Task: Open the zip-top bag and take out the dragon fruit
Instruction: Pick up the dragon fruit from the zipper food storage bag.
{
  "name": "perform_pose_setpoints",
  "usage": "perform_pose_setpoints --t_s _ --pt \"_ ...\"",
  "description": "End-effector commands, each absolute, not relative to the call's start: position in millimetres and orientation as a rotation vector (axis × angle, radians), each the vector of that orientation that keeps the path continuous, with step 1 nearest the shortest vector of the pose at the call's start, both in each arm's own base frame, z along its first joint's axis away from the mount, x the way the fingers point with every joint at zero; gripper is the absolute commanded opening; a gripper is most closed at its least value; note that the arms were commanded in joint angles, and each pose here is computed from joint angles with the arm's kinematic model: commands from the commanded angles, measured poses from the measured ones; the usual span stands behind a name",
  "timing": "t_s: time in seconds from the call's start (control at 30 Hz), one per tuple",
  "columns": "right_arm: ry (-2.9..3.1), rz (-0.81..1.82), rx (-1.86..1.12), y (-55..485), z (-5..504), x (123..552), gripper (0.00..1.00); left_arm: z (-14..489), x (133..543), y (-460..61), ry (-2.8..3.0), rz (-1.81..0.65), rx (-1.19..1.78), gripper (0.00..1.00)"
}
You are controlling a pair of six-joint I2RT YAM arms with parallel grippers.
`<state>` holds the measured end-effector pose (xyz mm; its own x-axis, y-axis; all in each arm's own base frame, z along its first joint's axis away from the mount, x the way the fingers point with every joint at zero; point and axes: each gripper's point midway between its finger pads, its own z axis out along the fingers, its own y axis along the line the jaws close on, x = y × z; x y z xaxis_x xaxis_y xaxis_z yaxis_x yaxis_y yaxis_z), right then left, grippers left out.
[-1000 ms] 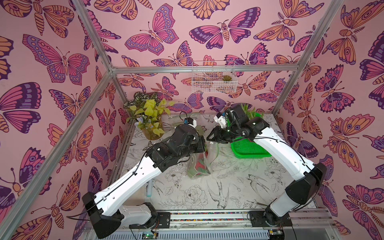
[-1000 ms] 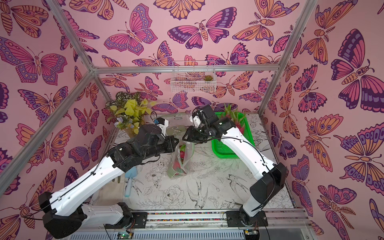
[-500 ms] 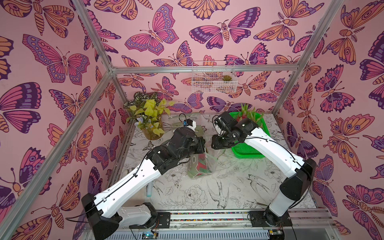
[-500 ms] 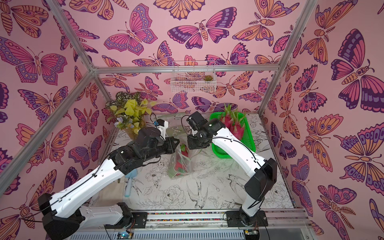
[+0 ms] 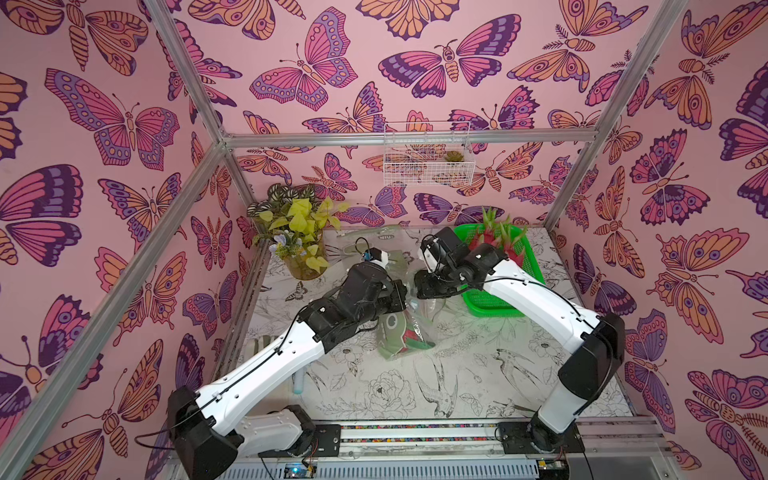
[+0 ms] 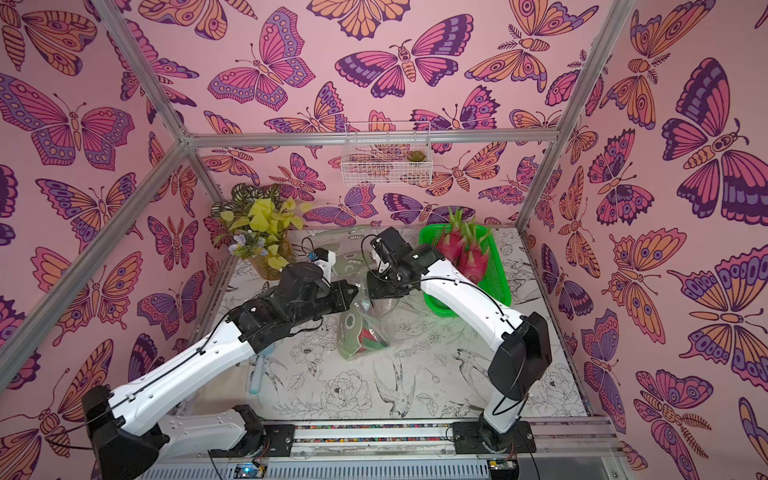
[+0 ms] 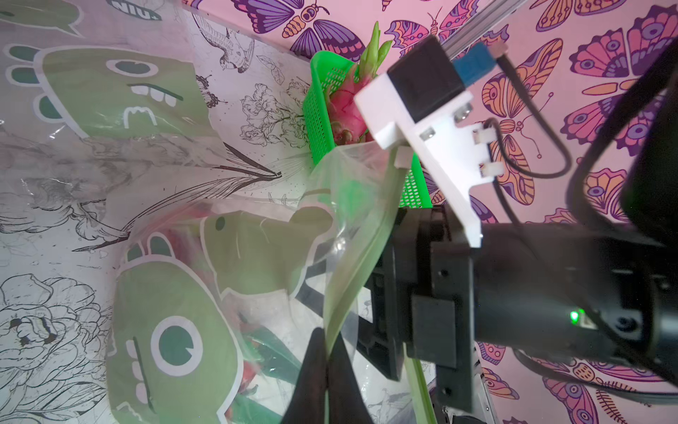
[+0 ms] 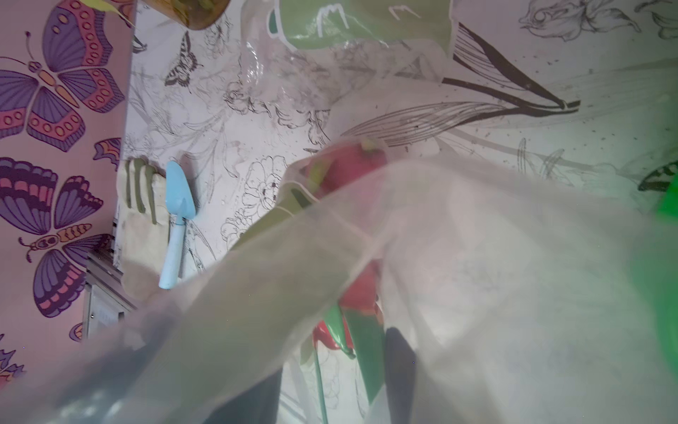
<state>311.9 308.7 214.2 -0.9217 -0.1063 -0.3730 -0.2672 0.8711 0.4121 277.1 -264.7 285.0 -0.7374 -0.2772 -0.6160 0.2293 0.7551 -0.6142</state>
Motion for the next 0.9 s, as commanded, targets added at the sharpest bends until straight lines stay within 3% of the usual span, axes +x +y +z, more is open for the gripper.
perform_pose_setpoints --t_s 0.0,0.17,0.87 --pt "2.652 0.717 -0.225 321 213 325 0.46 304 275 -258 2.157 -0.945 -0.041 0.00" --pt "2.665 0.742 -0.173 325 201 330 0.40 319 271 -254 2.137 -0.953 -0.023 0.00" --pt "2.572 0.935 -0.247 362 221 328 0.39 333 272 -234 2.110 -0.933 -0.063 0.00"
